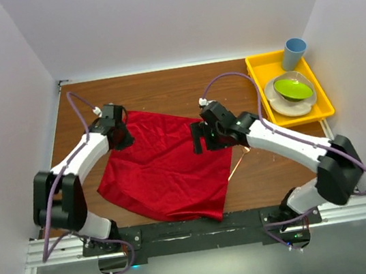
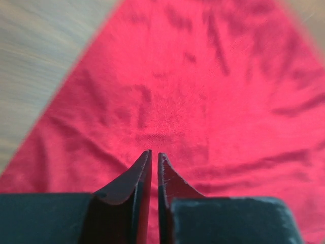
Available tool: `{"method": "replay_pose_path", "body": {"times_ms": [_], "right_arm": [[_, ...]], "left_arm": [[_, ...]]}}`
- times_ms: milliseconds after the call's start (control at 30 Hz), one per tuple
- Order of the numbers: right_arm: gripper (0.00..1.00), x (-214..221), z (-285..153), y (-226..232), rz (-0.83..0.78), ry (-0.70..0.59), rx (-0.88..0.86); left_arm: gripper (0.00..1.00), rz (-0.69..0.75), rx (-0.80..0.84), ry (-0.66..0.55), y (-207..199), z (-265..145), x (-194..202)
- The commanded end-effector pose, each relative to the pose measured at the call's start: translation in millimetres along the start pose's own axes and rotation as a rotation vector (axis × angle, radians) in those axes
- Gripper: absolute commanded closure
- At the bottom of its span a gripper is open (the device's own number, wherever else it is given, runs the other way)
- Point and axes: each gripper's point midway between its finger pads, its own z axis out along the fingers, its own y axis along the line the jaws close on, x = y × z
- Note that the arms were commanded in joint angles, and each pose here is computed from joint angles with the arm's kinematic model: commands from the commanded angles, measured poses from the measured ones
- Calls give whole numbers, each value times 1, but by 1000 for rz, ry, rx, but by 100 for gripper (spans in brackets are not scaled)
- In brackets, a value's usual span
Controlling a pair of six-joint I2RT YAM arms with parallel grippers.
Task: Fold the napkin, place the utensils inside, and roll it up
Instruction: Flatten the napkin out
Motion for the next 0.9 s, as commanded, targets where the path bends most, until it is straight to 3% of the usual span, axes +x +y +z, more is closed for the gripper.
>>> {"method": "replay_pose_path", "body": {"times_ms": [0,100,400,733,867], "right_arm": [[12,-23,25,-28,-12,-33,136],[20,-34,50,-29,-17,-44,166],[24,-37,109,-39,-31,-15,265],[25,-62,166,-39,-45,-41,309],[23,-100,191,-62,-47,-61,352]], "left_arm": [[92,58,67,-42,-38,20,-21],[100,58,-30,12,-30,46,-13],[100,-29,-220,65,2,85,0],[99,-156,-204,71,5,119,-30],[90,-140,-153,66,-10,145,-57]]}}
